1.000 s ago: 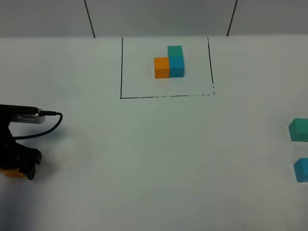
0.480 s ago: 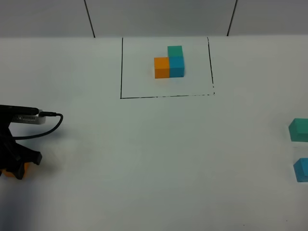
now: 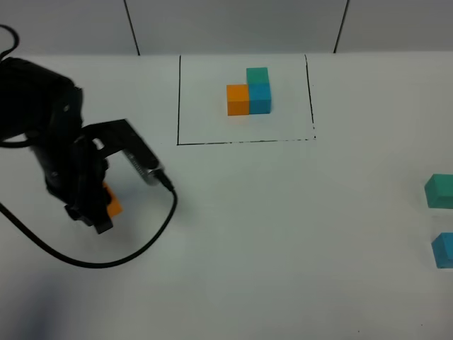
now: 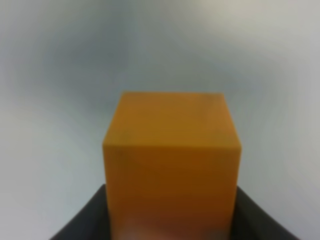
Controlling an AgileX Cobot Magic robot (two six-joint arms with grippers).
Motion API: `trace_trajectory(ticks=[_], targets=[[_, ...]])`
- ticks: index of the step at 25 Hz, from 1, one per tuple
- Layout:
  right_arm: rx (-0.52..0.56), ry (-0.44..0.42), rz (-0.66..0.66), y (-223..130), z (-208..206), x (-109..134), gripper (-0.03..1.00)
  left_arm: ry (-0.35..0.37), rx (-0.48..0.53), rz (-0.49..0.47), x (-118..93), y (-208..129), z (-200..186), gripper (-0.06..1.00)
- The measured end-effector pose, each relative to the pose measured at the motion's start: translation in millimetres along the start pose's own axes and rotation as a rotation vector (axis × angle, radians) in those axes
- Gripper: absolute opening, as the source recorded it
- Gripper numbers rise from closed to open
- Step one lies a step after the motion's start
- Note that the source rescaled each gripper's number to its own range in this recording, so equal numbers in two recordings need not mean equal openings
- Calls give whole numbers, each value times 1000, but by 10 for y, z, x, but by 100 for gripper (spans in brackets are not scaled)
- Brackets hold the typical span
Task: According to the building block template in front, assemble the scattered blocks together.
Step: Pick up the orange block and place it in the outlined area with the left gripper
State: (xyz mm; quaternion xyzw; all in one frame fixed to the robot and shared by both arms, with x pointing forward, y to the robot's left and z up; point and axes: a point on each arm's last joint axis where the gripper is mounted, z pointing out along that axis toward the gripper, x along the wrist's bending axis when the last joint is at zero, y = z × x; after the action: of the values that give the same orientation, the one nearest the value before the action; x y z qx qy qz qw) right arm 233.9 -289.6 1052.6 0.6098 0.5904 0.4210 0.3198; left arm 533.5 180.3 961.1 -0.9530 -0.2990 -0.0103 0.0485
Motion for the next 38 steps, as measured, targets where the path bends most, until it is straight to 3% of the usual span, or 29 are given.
trace_trajectory(ticks=[2, 8, 16, 25, 31, 38], targets=[[0, 0, 0, 0, 0, 0, 79, 17, -1, 67, -42, 259, -125, 0], [0, 0, 0, 0, 0, 0, 78, 61, 130, 258, -202, 910, -59, 0], [0, 0, -1, 0, 0, 0, 77, 81, 122, 485, -570, 1497, 180, 0], [0, 0, 0, 0, 0, 0, 75, 55, 159, 533, -679, 1630, 450, 0], [0, 0, 0, 0, 0, 0, 74, 9, 144, 576, -719, 1637, 469, 0], [0, 0, 0, 0, 0, 0, 74, 9, 140, 592, -719, 1641, 469, 0]])
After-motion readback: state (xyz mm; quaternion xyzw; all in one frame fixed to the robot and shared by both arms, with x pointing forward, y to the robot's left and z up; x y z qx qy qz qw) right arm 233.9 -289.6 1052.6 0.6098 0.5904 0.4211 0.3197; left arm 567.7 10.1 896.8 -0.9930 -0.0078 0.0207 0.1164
